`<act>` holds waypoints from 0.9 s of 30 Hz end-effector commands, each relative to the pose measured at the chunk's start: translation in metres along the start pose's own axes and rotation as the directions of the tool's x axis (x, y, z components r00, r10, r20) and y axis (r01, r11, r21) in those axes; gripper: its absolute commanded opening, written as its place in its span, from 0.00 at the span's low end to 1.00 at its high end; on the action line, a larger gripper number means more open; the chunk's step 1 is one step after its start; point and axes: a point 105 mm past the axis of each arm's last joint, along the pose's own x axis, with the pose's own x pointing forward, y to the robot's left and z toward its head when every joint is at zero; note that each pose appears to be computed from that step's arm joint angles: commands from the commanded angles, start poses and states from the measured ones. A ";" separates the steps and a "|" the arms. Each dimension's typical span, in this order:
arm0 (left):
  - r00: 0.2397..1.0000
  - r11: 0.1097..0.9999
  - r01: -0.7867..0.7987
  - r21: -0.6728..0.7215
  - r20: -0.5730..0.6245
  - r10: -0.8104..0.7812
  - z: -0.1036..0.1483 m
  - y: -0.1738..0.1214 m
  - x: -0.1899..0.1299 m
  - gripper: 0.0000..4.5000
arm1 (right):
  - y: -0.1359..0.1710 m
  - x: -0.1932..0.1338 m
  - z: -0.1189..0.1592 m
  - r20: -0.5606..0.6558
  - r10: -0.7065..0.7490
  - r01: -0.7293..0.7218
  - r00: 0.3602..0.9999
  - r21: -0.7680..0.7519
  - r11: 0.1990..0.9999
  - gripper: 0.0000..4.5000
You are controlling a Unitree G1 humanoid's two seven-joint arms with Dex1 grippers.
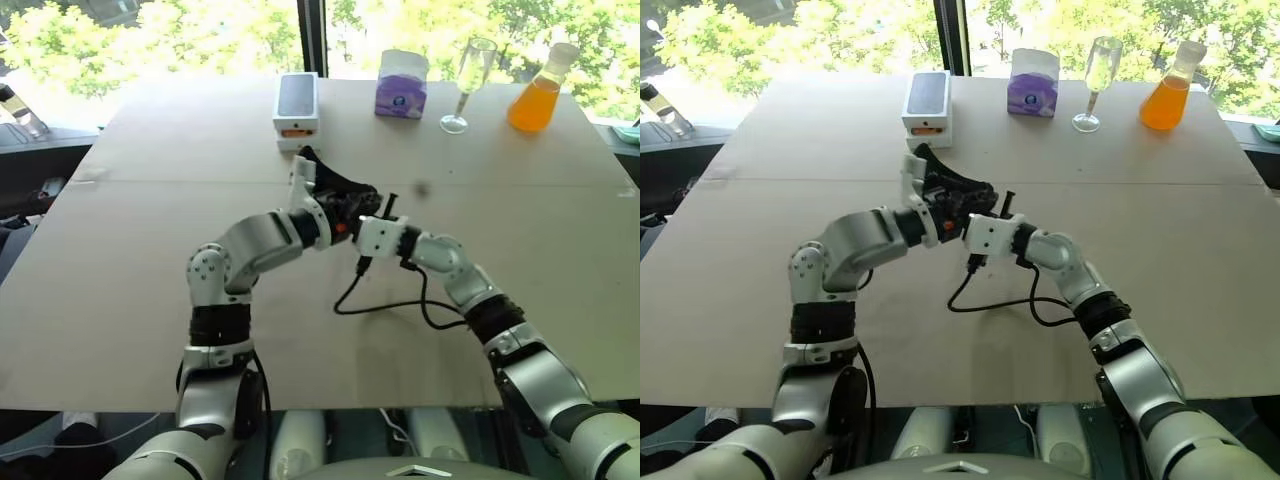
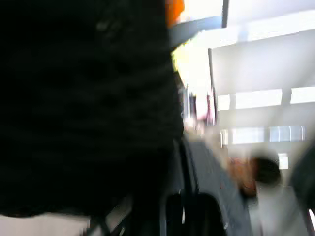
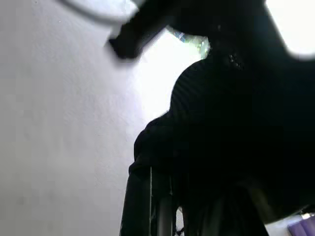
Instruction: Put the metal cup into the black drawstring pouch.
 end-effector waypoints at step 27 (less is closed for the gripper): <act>0.999 0.999 0.039 0.009 -0.022 -0.039 -0.008 0.001 -0.009 0.00 | 0.040 -0.028 0.004 0.041 0.156 -0.145 0.987 0.648 0.748 0.02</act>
